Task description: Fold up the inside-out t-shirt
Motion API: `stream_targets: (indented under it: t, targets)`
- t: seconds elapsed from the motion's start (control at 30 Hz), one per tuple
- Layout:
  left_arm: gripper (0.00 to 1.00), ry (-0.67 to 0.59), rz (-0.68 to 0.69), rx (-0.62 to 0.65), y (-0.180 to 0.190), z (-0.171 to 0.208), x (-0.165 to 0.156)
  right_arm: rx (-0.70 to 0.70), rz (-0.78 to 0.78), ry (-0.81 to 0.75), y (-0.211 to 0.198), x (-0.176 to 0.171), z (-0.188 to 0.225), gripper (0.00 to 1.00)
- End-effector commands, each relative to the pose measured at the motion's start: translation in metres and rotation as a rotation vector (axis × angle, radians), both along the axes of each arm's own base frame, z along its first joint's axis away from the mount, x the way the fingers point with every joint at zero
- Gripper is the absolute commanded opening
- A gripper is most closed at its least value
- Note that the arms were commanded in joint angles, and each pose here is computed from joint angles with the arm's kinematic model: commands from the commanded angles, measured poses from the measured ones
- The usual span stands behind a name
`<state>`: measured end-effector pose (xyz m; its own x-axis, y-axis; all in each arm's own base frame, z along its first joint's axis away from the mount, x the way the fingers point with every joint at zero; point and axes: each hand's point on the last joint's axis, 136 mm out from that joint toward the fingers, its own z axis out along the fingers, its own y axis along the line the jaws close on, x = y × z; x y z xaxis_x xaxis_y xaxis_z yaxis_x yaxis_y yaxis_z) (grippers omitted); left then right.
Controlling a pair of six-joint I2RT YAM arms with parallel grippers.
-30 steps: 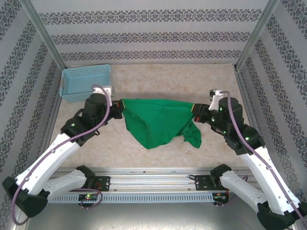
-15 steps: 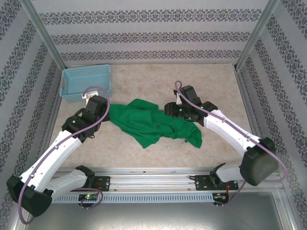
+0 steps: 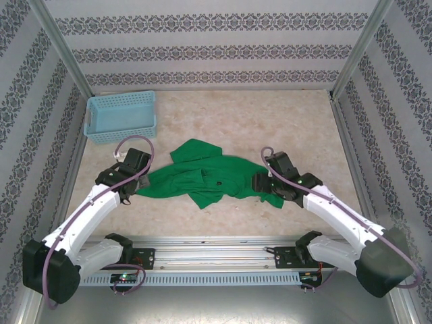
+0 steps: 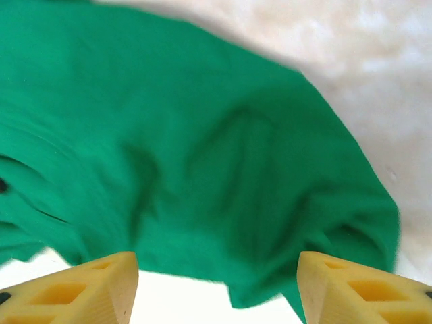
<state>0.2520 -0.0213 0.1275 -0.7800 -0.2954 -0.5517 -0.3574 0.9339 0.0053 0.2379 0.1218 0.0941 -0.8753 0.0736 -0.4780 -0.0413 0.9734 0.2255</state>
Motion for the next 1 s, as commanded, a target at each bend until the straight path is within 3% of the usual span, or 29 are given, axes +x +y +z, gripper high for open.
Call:
stream_targets:
  t: [0.0, 0.1, 0.3, 0.47, 0.7, 0.97]
  targets:
    - [0.63, -0.004, -0.209, -0.113, -0.058, 0.015, 0.014, -0.027, -0.136, 0.006, -0.025, -0.008, -0.006, 0.65]
    - [0.71, 0.025, -0.312, -0.047, -0.093, 0.011, 0.017, -0.016, -0.203, 0.009, -0.035, -0.009, -0.011, 0.66]
    - [0.73, 0.008, -0.481, -0.099, -0.147, -0.009, 0.025, 0.026, -0.262, 0.030, -0.040, -0.006, -0.020, 0.66]
    - [0.79, 0.041, -0.540, -0.005, -0.155, -0.030, 0.032, 0.032, -0.274, 0.059, -0.040, -0.007, -0.027, 0.68]
    - [0.59, 0.047, -0.531, 0.050, -0.152, -0.040, 0.040, 0.053, -0.271, 0.096, -0.032, -0.003, -0.044, 0.70]
    - [0.38, 0.049, -0.545, 0.055, -0.150, -0.046, 0.038, 0.131, -0.182, 0.080, 0.002, 0.010, -0.032, 0.66]
